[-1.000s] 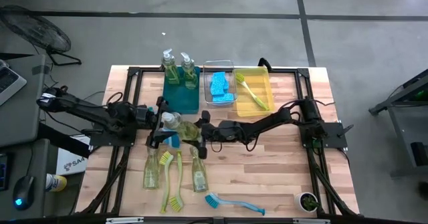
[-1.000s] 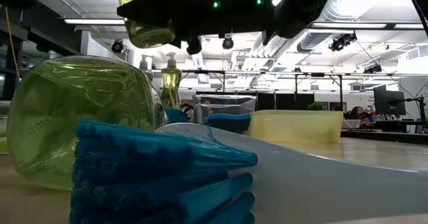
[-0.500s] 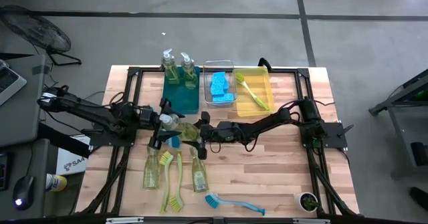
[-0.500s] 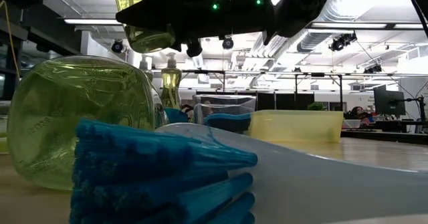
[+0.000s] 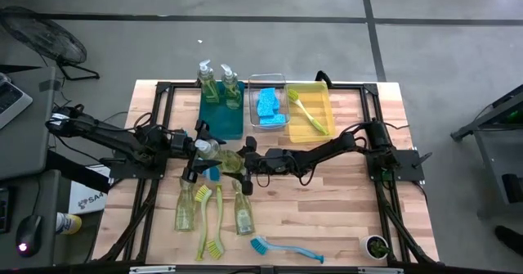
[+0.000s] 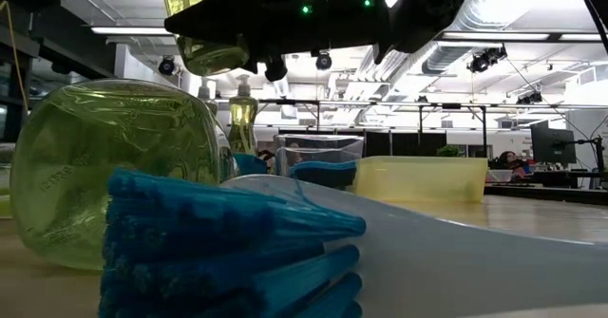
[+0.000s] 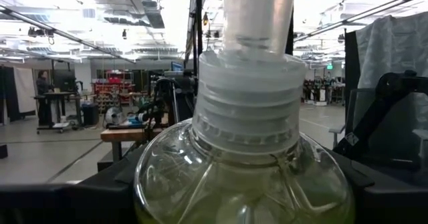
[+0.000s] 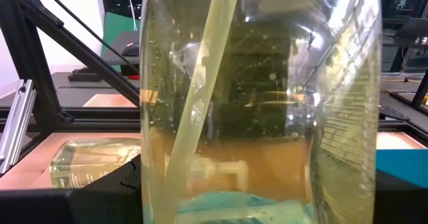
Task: Pick & Place Kitchen Sink Supplies
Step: Put the dishwashing liquid into the blue bin
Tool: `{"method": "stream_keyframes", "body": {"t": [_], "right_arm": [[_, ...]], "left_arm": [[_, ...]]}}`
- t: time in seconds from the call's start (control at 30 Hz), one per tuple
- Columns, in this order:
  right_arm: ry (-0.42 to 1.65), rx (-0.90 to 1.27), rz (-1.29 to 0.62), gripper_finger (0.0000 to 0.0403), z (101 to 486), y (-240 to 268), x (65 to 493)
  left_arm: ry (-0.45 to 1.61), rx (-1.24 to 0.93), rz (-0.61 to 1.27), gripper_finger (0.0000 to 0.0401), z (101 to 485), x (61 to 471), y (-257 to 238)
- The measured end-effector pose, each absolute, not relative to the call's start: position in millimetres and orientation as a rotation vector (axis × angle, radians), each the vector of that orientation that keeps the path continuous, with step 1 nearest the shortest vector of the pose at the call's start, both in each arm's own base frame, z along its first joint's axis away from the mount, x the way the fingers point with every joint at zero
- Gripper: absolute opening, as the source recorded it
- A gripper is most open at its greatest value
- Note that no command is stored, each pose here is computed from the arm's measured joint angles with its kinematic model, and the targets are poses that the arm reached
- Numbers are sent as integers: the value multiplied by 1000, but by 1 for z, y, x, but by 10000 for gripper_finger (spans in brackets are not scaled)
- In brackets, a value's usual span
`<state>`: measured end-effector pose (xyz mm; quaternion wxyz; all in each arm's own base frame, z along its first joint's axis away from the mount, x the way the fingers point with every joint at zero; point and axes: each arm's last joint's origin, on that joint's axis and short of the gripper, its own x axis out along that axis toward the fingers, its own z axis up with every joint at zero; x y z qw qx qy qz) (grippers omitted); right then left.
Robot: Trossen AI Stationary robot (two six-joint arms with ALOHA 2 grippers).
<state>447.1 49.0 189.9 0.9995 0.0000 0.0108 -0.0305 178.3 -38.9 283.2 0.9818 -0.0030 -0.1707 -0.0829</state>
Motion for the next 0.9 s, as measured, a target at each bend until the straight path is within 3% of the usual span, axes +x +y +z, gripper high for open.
{"method": "stream_keyframes", "body": {"t": [0.47,0.7,0.9], "right_arm": [[32,-2,-67,253,189,49,447],[38,36,-66,322,188,48,447],[22,37,-70,336,192,50,446]], "left_arm": [[-324,5,-174,255,281,179,-39],[-308,18,-173,255,280,179,-39],[-291,22,-132,254,278,179,-38]]}}
